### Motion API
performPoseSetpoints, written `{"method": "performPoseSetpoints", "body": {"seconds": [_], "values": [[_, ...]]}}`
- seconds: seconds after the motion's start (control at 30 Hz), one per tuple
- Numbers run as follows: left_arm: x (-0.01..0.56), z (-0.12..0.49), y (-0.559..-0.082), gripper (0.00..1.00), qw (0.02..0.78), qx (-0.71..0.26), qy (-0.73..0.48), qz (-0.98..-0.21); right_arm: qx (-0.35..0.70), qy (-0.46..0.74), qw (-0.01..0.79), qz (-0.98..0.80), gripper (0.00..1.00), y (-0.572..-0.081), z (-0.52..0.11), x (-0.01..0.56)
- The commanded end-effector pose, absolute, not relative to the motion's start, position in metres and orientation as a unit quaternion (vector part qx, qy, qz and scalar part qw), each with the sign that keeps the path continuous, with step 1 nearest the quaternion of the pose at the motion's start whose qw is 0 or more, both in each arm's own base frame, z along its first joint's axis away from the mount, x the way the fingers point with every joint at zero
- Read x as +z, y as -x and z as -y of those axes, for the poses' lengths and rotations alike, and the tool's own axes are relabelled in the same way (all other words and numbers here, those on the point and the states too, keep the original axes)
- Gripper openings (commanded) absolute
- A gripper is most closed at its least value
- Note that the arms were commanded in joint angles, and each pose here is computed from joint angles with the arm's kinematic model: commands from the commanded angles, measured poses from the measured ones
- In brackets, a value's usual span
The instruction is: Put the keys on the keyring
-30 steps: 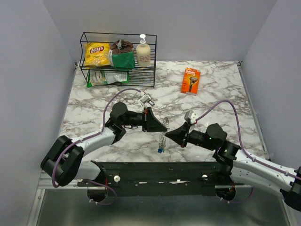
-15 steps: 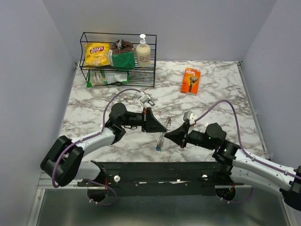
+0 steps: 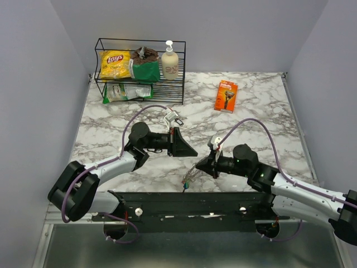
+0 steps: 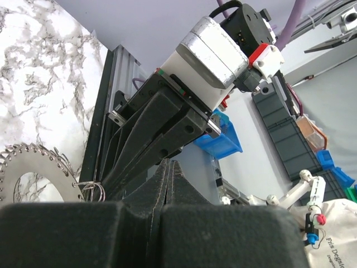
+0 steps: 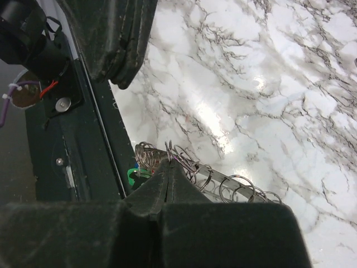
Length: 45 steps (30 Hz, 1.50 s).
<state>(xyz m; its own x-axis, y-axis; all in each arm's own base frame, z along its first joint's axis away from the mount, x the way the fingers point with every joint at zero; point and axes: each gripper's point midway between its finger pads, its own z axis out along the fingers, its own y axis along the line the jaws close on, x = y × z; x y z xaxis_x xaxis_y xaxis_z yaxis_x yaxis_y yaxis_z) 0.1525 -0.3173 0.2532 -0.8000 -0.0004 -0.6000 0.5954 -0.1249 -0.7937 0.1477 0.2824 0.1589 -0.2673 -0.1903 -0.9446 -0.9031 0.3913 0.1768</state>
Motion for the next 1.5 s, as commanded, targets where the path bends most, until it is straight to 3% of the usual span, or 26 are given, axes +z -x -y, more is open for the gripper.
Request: {"method": "performPoseSetpoints", "body": {"seconds": [0.0, 0.07, 0.23, 0.33, 0.57, 1.0, 1.3, 1.47], "values": [[0.240, 0.317, -0.154, 0.00, 0.213, -0.680, -0.261, -0.651, 0.381, 0.393, 0.479, -0.686, 0.01, -0.150, -0.281, 0.168], [0.228, 0.317, -0.161, 0.05, 0.223, -0.654, -0.257, -0.675, 0.382, 0.393, 0.478, -0.687, 0.01, -0.149, -0.280, 0.167], [0.193, 0.303, -0.165, 0.44, 0.234, -0.563, -0.290, -0.738, 0.384, 0.393, 0.477, -0.685, 0.01, -0.147, -0.279, 0.166], [0.189, 0.295, -0.165, 0.51, 0.243, -0.511, -0.302, -0.767, 0.385, 0.392, 0.476, -0.687, 0.01, -0.146, -0.278, 0.165], [0.194, 0.299, -0.169, 0.52, 0.287, -0.448, -0.341, -0.775, 0.386, 0.397, 0.470, -0.688, 0.01, -0.145, -0.280, 0.162], [0.177, 0.322, -0.166, 0.50, 0.255, -0.423, -0.367, -0.788, 0.386, 0.394, 0.471, -0.688, 0.01, -0.144, -0.278, 0.163], [0.177, 0.323, -0.171, 0.42, 0.265, -0.421, -0.357, -0.791, 0.388, 0.396, 0.472, -0.686, 0.01, -0.144, -0.278, 0.163], [0.173, 0.323, -0.172, 0.26, 0.261, -0.418, -0.352, -0.796, 0.388, 0.398, 0.471, -0.685, 0.01, -0.143, -0.278, 0.163]]}}
